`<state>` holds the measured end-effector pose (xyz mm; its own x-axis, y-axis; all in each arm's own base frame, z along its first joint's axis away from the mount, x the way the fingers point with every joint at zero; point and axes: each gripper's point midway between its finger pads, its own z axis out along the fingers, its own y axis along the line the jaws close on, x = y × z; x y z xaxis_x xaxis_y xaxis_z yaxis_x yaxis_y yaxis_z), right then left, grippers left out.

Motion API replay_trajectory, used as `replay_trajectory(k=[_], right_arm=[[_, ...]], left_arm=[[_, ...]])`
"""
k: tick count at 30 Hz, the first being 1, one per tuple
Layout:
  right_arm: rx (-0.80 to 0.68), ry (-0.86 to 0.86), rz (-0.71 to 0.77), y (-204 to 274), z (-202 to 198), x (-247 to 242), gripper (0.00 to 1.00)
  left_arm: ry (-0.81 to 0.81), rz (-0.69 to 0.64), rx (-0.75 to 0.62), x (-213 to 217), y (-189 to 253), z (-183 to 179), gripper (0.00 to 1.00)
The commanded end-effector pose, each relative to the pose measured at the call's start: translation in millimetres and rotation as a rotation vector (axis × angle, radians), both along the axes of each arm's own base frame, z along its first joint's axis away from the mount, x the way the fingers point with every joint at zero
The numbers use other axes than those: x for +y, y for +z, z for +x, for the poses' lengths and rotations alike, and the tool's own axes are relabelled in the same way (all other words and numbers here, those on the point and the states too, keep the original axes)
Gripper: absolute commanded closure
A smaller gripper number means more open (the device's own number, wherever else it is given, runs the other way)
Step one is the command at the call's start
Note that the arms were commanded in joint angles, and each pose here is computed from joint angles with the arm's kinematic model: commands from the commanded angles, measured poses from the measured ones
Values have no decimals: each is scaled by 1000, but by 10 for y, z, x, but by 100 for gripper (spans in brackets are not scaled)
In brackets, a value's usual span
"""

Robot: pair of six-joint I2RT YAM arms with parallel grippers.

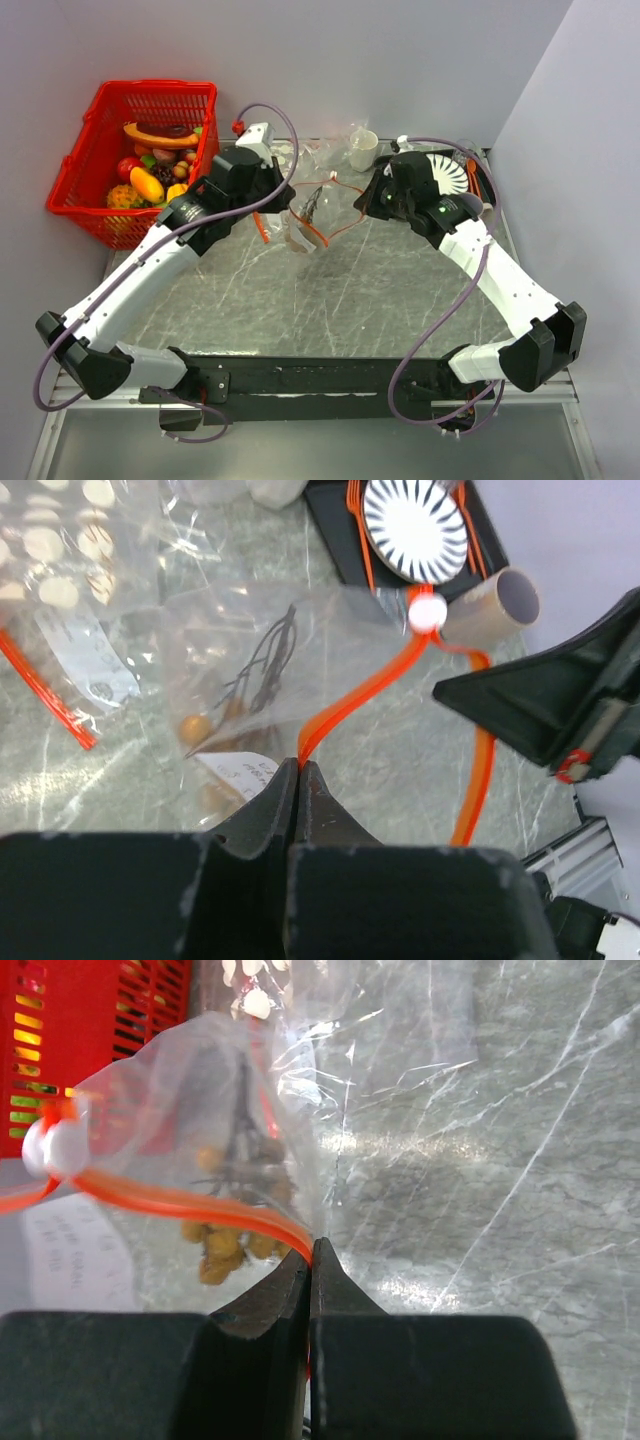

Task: Place the food in the zip-top bag and seal the zipper
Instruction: Adjust the zipper food storage bag at the center of the board.

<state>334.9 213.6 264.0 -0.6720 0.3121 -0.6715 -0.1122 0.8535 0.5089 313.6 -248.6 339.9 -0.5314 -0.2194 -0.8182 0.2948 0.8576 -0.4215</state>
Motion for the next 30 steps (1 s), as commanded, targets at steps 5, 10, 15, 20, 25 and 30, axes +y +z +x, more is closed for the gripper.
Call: replay_trajectory(k=[5, 10, 15, 20, 25, 30], right_arm=[[-96, 31, 16, 359, 42, 36, 95], [-70, 70, 21, 237, 25, 106, 94], [-61, 120, 32, 133, -11, 181, 91], [-64, 158, 40, 23, -88, 202, 78], [-48, 154, 33, -146, -151, 162, 71], [-19, 165, 45, -274, -220, 171, 60]], left_arm=[[-74, -37, 22, -197, -142, 16, 99], [-99, -55, 37, -264, -235, 2, 99], [-77, -63, 8, -208, -227, 8, 99], [-66, -61, -11, -169, -207, 1, 99], [-68, -70, -14, -180, -246, 4, 99], [-67, -78, -27, -191, -223, 22, 99]])
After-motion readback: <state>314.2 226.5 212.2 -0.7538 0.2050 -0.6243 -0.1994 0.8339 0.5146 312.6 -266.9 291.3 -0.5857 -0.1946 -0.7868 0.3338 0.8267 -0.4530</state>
